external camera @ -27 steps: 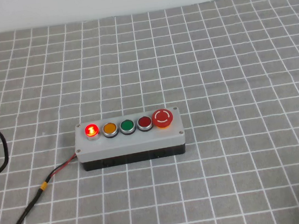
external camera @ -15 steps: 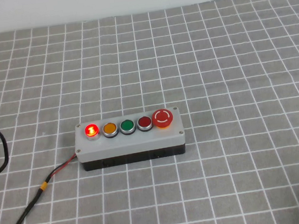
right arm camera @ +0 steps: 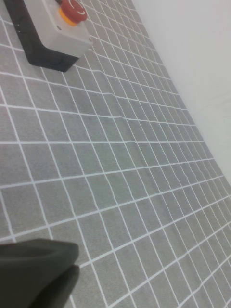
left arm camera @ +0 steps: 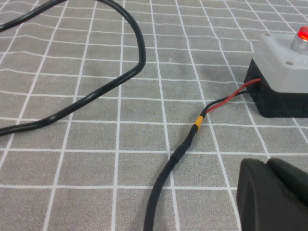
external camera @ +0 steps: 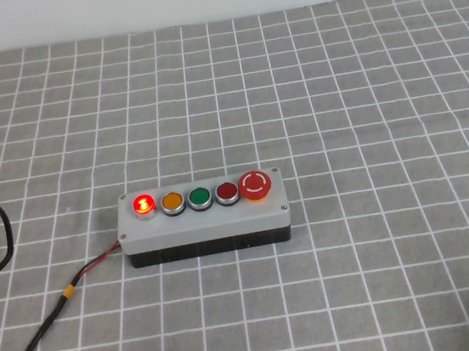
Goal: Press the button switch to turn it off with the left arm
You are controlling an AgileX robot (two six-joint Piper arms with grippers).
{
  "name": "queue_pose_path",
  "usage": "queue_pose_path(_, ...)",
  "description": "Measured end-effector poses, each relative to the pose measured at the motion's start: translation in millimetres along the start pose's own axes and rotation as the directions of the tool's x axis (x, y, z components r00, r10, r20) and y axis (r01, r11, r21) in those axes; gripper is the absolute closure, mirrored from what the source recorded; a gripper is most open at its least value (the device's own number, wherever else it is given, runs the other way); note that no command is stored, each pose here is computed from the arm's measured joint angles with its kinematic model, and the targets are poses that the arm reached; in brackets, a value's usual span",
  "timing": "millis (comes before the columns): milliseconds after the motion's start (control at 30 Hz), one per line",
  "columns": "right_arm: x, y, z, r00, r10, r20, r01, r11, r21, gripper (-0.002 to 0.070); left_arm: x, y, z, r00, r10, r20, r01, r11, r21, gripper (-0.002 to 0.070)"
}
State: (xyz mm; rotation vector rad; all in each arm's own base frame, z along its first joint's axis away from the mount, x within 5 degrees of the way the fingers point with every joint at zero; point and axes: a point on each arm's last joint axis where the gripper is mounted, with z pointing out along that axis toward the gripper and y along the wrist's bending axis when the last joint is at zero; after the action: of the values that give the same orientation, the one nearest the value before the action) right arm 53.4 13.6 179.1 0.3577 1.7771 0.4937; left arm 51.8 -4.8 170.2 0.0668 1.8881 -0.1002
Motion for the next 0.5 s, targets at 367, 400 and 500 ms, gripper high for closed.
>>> queue_pose_path(367,0,0,0,1.000,0.000,0.000,0.000,1.000,0.000,0.0694,-6,-0.6,0,0.998,0.000,0.063,0.000,1.000,0.006,0.0678)
queue_pose_path(400,0,0,0,1.000,0.000,0.000,0.000,1.000,0.000,0.0694,-8,-0.9,0,0.996,-0.002,0.093,0.001,1.000,0.010,0.0678)
queue_pose_path(500,0,0,0,1.000,0.000,0.000,0.000,1.000,0.000,0.0694,-19,-1.9,-2,0.977,-0.004,0.211,0.000,1.000,0.022,0.0678)
